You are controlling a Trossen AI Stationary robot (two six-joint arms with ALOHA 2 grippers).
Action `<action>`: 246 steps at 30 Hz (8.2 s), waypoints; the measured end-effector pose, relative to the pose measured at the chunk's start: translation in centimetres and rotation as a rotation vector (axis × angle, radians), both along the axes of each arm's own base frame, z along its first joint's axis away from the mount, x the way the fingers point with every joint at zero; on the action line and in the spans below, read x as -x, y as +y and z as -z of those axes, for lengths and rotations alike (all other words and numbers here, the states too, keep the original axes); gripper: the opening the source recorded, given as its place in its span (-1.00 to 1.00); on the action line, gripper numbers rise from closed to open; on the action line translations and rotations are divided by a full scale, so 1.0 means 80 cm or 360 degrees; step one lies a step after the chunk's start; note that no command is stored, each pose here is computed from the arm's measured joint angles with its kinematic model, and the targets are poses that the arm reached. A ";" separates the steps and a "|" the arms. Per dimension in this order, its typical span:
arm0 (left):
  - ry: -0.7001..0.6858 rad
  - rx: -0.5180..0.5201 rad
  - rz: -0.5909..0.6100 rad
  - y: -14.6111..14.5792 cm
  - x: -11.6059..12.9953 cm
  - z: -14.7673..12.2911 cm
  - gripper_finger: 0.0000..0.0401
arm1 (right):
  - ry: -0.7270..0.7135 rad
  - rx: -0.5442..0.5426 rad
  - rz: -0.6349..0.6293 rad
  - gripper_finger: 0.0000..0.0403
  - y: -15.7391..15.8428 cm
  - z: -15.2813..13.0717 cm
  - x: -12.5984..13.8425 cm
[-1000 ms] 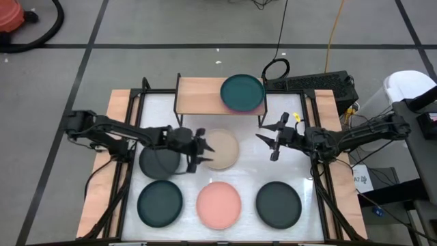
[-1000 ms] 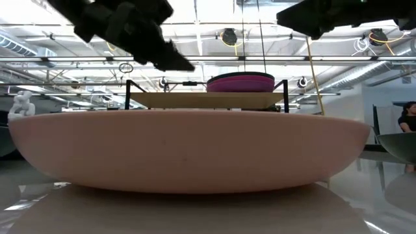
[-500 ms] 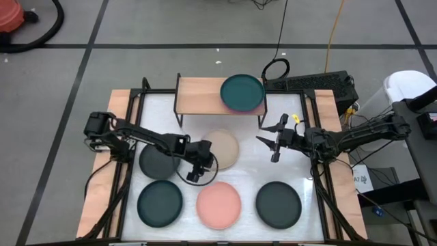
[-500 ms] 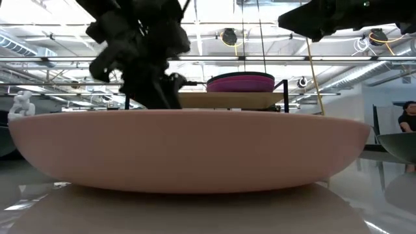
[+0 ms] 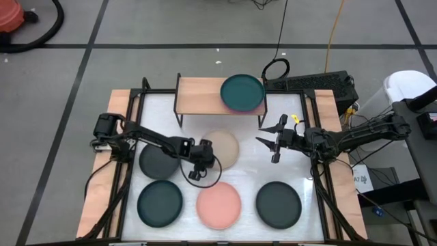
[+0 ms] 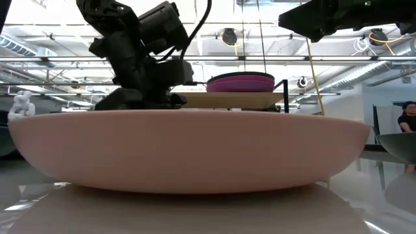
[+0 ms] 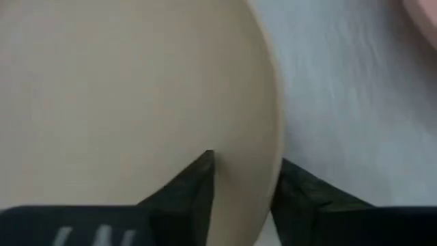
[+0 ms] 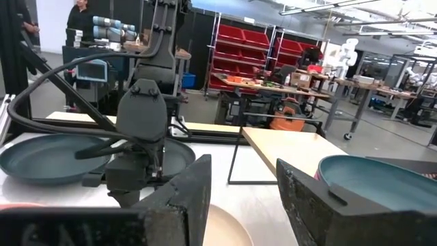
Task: Place and stack plates onto a shelf
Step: Stack the brown plate on top of the dark green plate on the shelf, then put the bottom black plate on the shelf
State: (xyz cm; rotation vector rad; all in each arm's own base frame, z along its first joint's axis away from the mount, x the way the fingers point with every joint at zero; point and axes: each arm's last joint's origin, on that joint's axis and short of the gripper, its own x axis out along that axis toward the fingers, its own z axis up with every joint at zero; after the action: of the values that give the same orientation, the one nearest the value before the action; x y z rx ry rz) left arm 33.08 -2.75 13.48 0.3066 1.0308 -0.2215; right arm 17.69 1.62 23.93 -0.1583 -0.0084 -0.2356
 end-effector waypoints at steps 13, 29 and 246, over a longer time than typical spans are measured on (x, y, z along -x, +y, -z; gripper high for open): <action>-0.0371 0.0106 -0.0044 0.000 0.007 -0.071 -0.94 | -0.0003 -0.0011 0.0003 -0.28 0.000 0.000 0.000; -0.1171 -0.0440 0.0262 0.042 0.041 -0.285 -0.95 | -0.0074 -0.0009 0.0007 -0.28 0.000 -0.006 0.000; -0.1816 0.0055 -0.0737 0.054 0.231 -0.169 -0.40 | 0.0114 -0.0332 0.0235 -1.00 -0.331 -0.075 -0.232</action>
State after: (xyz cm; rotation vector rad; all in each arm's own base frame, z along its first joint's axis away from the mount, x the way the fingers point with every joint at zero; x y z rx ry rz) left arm 14.59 1.53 27.02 0.1110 -0.0539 0.3407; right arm 36.26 -24.83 29.92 0.0407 0.0993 -0.3758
